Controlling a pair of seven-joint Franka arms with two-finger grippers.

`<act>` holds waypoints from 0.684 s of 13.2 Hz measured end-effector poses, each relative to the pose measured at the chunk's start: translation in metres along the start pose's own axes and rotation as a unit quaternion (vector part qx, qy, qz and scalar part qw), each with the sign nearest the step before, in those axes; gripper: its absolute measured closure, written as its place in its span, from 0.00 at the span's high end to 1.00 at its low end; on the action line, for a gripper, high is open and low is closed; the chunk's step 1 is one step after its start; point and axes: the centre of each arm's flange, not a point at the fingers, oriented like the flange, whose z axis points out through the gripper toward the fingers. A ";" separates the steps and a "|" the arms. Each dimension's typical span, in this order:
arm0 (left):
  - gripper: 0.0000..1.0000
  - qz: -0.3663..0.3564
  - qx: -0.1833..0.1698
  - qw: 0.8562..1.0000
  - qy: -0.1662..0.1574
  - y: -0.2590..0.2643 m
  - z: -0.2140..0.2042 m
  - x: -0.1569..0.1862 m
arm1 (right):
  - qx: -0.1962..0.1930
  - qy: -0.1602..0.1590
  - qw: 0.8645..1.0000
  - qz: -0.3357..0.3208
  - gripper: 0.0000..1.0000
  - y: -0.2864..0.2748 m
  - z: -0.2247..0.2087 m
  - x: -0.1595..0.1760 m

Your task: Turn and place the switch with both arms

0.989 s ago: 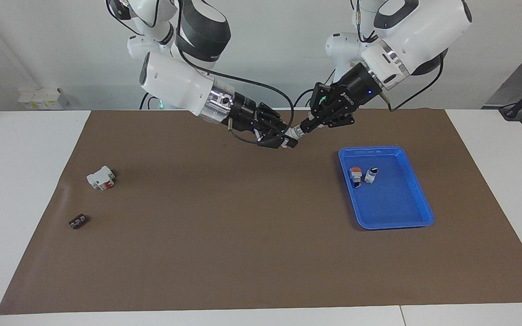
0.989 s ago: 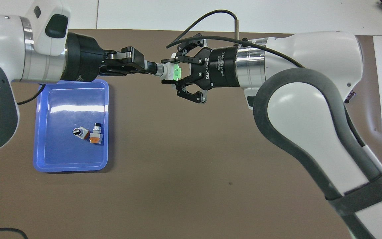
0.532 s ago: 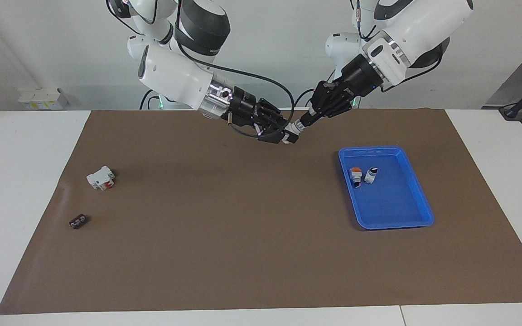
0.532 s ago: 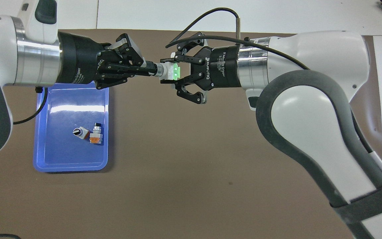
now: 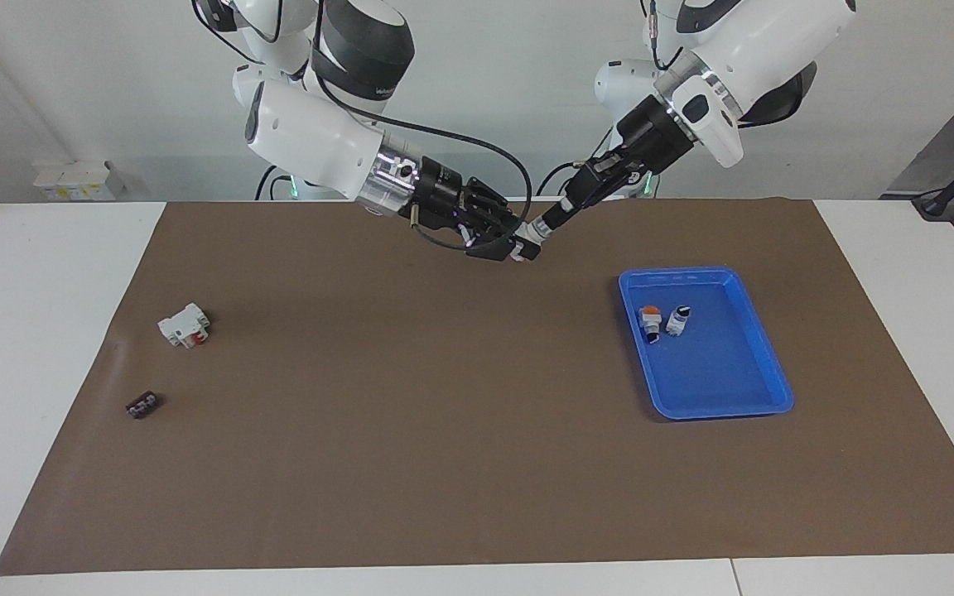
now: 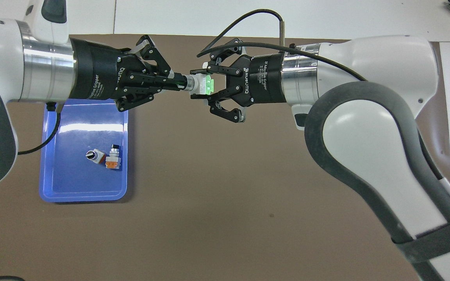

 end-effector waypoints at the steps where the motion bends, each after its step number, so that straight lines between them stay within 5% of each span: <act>1: 0.10 -0.022 0.000 1.000 0.000 0.000 0.000 -0.001 | 0.000 0.000 1.000 0.000 0.43 0.000 0.000 0.000; 9: 0.10 -0.145 -0.007 0.989 0.001 0.003 0.002 -0.004 | 0.004 0.001 1.000 0.000 0.43 -0.002 -0.005 0.000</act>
